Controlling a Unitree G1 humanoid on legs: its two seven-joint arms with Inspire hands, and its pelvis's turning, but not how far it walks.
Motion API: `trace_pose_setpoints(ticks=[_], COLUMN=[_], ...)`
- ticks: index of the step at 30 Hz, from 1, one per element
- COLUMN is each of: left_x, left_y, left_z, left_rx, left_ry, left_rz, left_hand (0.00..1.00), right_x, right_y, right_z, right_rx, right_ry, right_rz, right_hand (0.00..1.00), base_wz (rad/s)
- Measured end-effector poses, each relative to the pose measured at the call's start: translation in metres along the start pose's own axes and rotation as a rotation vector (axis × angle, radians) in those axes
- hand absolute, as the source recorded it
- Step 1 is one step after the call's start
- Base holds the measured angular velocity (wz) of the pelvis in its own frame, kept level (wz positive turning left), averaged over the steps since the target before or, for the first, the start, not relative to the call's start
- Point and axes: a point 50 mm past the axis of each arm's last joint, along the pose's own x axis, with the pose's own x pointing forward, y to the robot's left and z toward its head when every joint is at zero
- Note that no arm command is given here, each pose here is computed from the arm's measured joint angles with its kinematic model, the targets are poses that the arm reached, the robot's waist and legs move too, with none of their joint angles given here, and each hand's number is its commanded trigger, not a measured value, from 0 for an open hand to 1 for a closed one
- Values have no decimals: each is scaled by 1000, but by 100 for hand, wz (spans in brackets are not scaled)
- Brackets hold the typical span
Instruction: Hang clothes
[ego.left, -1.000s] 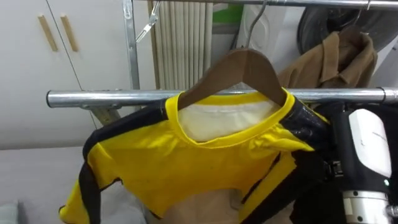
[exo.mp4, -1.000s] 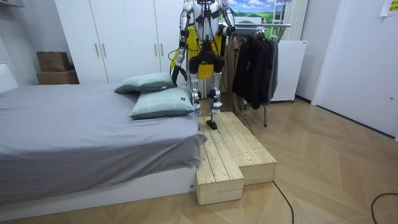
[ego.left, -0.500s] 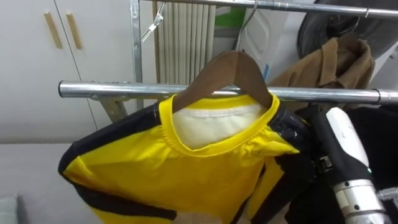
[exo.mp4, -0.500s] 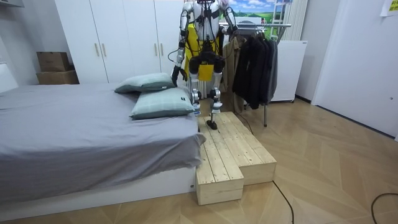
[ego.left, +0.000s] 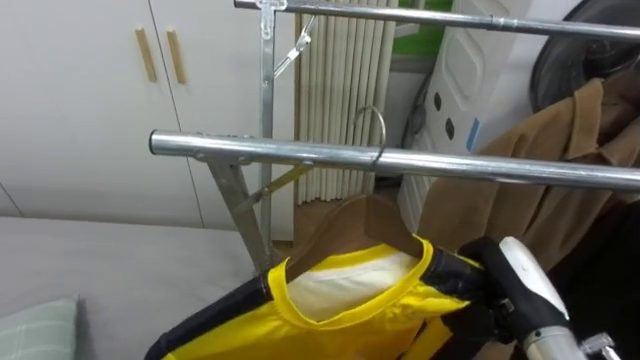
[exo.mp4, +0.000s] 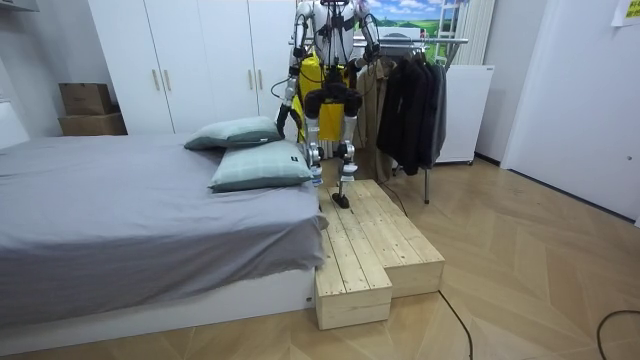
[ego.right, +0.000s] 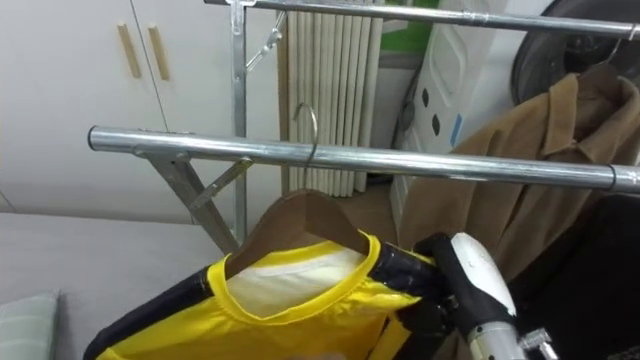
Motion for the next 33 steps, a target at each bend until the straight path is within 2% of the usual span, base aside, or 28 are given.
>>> trace_pose_setpoints(ticks=[4, 17, 24, 33], left_x=[0, -1, -2, -2], left_y=[0, -3, -5, -6], left_z=[0, -1, -6, -7], left_rx=[0, -15, -23, -23], left_ry=[-1, 8, 23, 28], left_rz=[0, -5, -10, -11], left_hand=[0, 0, 0, 0], right_x=[-2, -4, -13, -13], right_y=[9, 23, 44, 45], right_z=[-14, -22, -46, -48], right_rx=[17, 91, 147, 146], right_ry=[66, 120, 230, 234], right_rz=[26, 34, 71, 59], right_hand=[100, 100, 100, 100], base_wz=[0, 0, 6, 0])
